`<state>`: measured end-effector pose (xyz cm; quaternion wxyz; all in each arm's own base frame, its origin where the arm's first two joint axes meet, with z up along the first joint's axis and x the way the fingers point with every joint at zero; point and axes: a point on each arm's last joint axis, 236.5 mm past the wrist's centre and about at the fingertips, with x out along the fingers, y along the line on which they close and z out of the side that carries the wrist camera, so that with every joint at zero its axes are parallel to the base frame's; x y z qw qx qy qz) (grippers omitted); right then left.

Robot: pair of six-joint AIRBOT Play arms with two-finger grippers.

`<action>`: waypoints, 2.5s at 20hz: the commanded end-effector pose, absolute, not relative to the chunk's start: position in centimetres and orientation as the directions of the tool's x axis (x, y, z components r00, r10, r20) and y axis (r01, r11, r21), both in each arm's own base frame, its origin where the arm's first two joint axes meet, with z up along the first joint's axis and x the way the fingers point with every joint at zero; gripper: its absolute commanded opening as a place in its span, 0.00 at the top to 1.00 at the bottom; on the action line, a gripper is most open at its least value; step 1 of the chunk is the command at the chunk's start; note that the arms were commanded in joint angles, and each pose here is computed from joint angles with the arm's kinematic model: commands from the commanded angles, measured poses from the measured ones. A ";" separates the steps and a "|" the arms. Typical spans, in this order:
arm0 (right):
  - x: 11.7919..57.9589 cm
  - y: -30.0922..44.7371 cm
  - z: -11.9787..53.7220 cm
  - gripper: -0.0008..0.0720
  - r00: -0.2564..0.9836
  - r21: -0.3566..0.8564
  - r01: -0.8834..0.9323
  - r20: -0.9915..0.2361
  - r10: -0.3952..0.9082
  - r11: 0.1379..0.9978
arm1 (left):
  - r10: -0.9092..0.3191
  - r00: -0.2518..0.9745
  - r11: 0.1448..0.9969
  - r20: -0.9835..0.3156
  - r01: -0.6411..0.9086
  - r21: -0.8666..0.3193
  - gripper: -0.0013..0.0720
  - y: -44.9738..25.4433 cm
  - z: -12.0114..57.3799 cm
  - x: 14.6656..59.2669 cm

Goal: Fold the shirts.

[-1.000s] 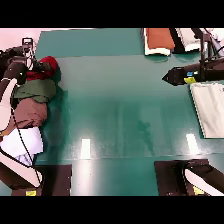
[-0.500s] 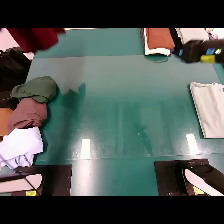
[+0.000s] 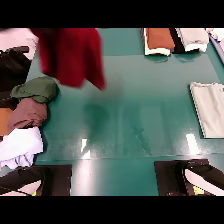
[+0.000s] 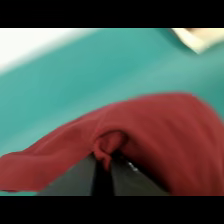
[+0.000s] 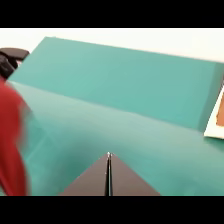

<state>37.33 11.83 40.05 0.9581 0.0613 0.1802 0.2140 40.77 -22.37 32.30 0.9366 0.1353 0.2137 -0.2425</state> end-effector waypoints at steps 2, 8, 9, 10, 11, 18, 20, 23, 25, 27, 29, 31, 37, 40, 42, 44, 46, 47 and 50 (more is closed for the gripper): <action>36.5 11.9 41.7 0.97 0.844 0.175 -0.404 -0.307 0.439 0.898 | -0.552 0.460 0.701 -0.695 0.708 -0.088 0.17 -31.4 20.1 35.1; 36.5 12.1 40.2 0.97 0.824 0.184 -0.403 -0.354 0.443 0.896 | -0.465 0.455 0.807 -0.760 0.570 -0.152 0.14 -27.0 13.4 38.5; 36.5 12.1 40.1 0.97 0.821 0.184 -0.403 -0.360 0.444 0.896 | -0.444 0.434 0.823 -0.784 0.543 -0.167 0.14 -26.0 11.5 38.8; 36.5 12.1 40.1 0.97 0.821 0.184 -0.403 -0.360 0.444 0.896 | -0.424 0.402 0.840 -0.812 0.510 -0.186 0.14 -24.9 9.0 38.8; 36.4 12.1 40.1 0.97 0.821 0.184 -0.403 -0.359 0.443 0.896 | -0.412 0.368 0.852 -0.834 0.480 -0.209 0.14 -24.2 6.5 38.6; 36.0 12.1 39.1 0.97 0.801 0.185 -0.406 -0.400 0.446 0.895 | -0.508 0.110 0.822 -0.854 0.359 -0.442 0.14 -27.2 -6.1 36.3; 35.8 12.1 38.7 0.97 0.793 0.186 -0.407 -0.415 0.447 0.895 | -0.536 0.092 0.810 -0.839 0.335 -0.481 0.14 -28.1 -7.0 36.3; 35.6 11.9 37.8 0.97 0.776 0.187 -0.400 -0.451 0.441 0.897 | -0.537 0.119 0.812 -0.835 0.338 -0.475 0.83 -28.1 -6.6 37.1; 35.2 10.7 34.7 0.97 0.714 0.208 -0.364 -0.564 0.415 0.908 | -0.511 0.152 0.817 -0.846 0.394 -0.422 0.94 -27.6 -5.3 38.4; 34.8 8.6 30.5 0.97 0.613 0.235 -0.297 -0.697 0.374 0.925 | -0.454 0.234 0.824 -0.860 0.477 -0.306 0.94 -26.4 -2.6 40.5; 34.5 6.0 25.2 0.97 0.515 0.276 -0.195 -0.788 0.337 0.941 | -0.397 0.313 0.830 -0.863 0.523 -0.192 0.94 -25.0 -0.1 42.3; 33.9 3.3 18.7 0.97 0.432 0.322 -0.054 -0.846 0.313 0.945 | -0.367 0.340 0.828 -0.866 0.543 -0.138 0.94 -24.3 1.4 42.9; 25.6 1.4 -3.1 0.27 0.127 0.391 0.269 -0.920 0.370 0.880 | -0.367 0.329 0.843 -0.870 0.514 -0.161 0.94 -24.3 1.2 42.7; 25.0 4.9 -7.2 0.30 0.131 0.517 0.314 -0.854 0.503 0.796 | -0.371 0.342 0.861 -0.863 0.475 -0.182 0.94 -24.4 1.3 43.0; 26.4 6.2 -8.0 0.31 0.173 0.575 0.326 -0.816 0.551 0.750 | -0.373 0.342 0.866 -0.863 0.462 -0.191 0.94 -24.5 1.4 43.0; 27.8 6.9 -8.5 0.39 0.180 0.570 0.294 -0.821 0.542 0.767 | -0.373 0.341 0.869 -0.863 0.455 -0.196 0.94 -24.5 1.4 43.0; 29.6 8.0 -8.5 0.39 0.190 0.560 0.241 -0.828 0.527 0.793 | -0.373 0.341 0.876 -0.863 0.435 -0.207 0.94 -24.5 1.4 43.0; 30.5 8.6 -8.6 0.39 0.192 0.556 0.217 -0.830 0.524 0.802 | -0.373 0.341 0.879 -0.863 0.428 -0.211 0.94 -24.5 1.4 43.0; 32.0 10.1 -8.8 0.82 0.177 0.544 0.155 -0.837 0.518 0.825 | -0.373 0.341 0.890 -0.863 0.393 -0.230 0.94 -24.5 1.4 42.9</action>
